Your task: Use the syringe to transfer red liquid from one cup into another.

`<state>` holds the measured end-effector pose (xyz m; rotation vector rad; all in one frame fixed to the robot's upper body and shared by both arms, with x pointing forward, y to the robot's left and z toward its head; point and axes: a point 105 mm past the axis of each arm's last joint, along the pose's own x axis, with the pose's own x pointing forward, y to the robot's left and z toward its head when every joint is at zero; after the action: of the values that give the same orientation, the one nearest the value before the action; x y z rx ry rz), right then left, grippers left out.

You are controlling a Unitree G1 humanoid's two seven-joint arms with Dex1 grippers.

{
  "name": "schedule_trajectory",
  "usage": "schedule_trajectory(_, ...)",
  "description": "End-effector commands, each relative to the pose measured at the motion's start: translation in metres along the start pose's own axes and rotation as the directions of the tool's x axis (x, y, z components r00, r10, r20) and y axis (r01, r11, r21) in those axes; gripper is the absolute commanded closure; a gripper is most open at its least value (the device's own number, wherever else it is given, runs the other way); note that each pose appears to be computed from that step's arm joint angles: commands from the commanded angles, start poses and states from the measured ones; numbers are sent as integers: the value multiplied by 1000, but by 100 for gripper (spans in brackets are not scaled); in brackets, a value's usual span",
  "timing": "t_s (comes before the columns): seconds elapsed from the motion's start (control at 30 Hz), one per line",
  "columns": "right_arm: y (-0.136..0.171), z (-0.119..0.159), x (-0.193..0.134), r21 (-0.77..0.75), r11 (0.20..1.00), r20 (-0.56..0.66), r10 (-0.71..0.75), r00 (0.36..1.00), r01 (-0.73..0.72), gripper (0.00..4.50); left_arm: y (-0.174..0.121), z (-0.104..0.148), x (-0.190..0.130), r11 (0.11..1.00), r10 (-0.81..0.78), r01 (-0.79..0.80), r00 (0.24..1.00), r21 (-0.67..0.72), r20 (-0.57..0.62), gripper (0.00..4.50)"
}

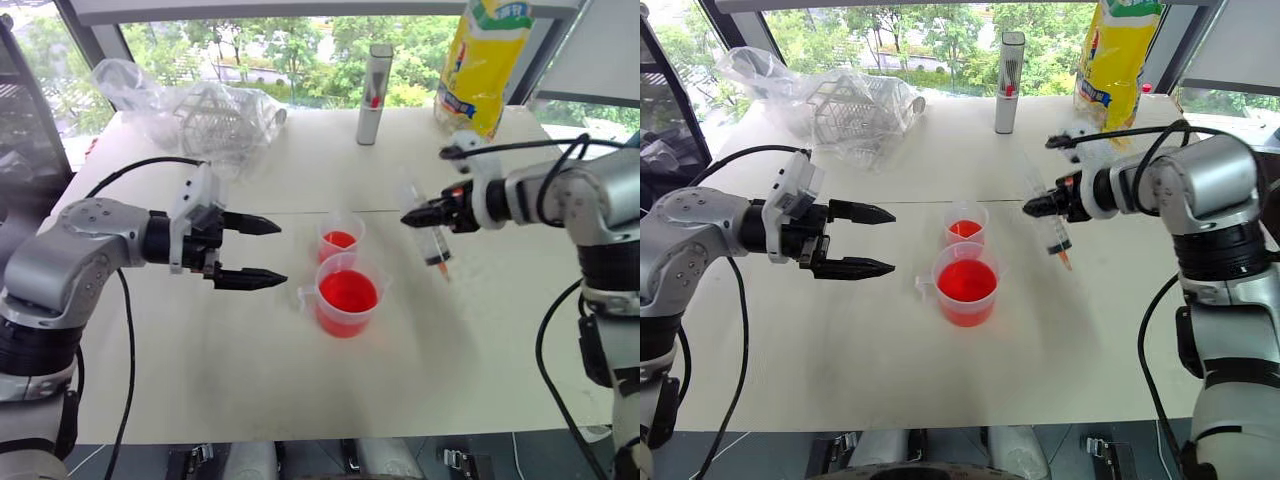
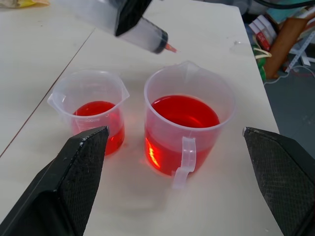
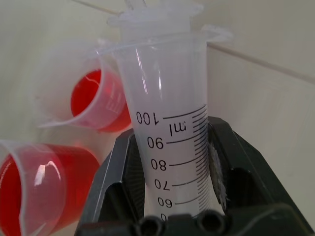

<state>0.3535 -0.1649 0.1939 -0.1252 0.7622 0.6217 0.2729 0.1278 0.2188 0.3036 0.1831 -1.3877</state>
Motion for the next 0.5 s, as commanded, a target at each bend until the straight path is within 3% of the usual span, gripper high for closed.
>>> schedule_trajectory(0.03, -7, -8, 4, 77, 996, -35, -38, 999, 40, 312, -5, 8, -1, 999, -11, 11, 1000, 49, 0, 2)
schedule_trajectory(0.17, -31, -33, 19, 170, 966, -151, -168, 974, 193, 312, -9, 3, -1, 999, -11, 12, 1000, 50, -24, 2)
schedule_trajectory(0.3, -39, -45, 27, 176, 956, -193, -202, 960, 236, 312, -10, 1, -1, 999, -7, 9, 999, 49, -39, 2)
schedule_trajectory(0.5, -40, -48, 28, 185, 952, -197, -206, 959, 242, 13, -9, -8, -5, 998, 16, -11, 997, 54, -81, 0)
